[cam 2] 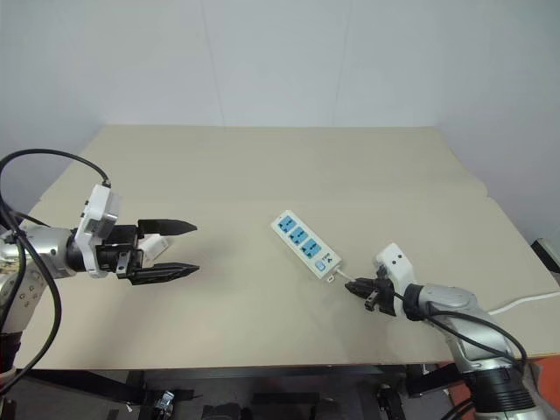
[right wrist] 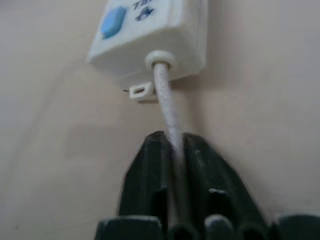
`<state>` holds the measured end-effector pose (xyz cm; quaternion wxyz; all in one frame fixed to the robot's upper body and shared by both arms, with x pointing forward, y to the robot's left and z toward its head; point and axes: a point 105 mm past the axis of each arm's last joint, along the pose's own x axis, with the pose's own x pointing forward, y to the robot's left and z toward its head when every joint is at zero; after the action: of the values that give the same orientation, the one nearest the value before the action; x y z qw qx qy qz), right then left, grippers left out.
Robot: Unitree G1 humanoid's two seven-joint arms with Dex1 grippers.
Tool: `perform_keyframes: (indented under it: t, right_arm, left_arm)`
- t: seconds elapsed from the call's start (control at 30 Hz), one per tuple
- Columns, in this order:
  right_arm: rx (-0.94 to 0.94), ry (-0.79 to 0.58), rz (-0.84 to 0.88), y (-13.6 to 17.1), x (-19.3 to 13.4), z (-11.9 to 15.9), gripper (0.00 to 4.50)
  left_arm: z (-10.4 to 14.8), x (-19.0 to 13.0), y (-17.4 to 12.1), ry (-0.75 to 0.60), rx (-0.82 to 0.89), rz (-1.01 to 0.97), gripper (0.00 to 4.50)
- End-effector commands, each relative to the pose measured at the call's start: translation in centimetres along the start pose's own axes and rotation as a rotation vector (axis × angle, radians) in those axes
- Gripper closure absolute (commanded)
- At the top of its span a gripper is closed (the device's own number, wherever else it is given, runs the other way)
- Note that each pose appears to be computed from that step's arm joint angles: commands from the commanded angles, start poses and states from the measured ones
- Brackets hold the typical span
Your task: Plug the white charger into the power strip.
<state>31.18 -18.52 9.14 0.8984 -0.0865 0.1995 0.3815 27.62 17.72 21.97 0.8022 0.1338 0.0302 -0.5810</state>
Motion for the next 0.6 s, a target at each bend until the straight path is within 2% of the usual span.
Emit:
perform_keyframes:
  t: [0.03, 0.23, 0.27, 0.43, 0.6]
  right_arm:
    - [-0.013, 0.003, 0.026, 0.9, 0.1, 0.4, 2.49]
    - [-0.017, -0.011, -0.017, 0.0, -0.7, 0.9, 0.27]
    - [-0.019, -0.015, -0.021, -0.1, -0.8, 1.0, 0.05]
    - [-0.024, -0.068, -0.048, -0.8, -2.7, 2.2, 0.05]
    - [-0.017, -0.229, -0.078, -0.8, -4.2, 3.9, 0.05]
  left_arm:
    - [1.0, -0.2, 0.0, -0.001, 0.035, -0.007, 0.00]
    - [1.0, -0.3, 0.0, 0.002, 0.030, -0.008, 0.00]
    - [1.0, -0.3, 0.1, 0.002, 0.029, -0.008, 0.00]
    - [1.1, -0.2, 0.1, -0.004, 0.025, -0.011, 0.00]
    - [1.1, -0.2, 0.1, -0.014, 0.021, -0.012, 0.00]
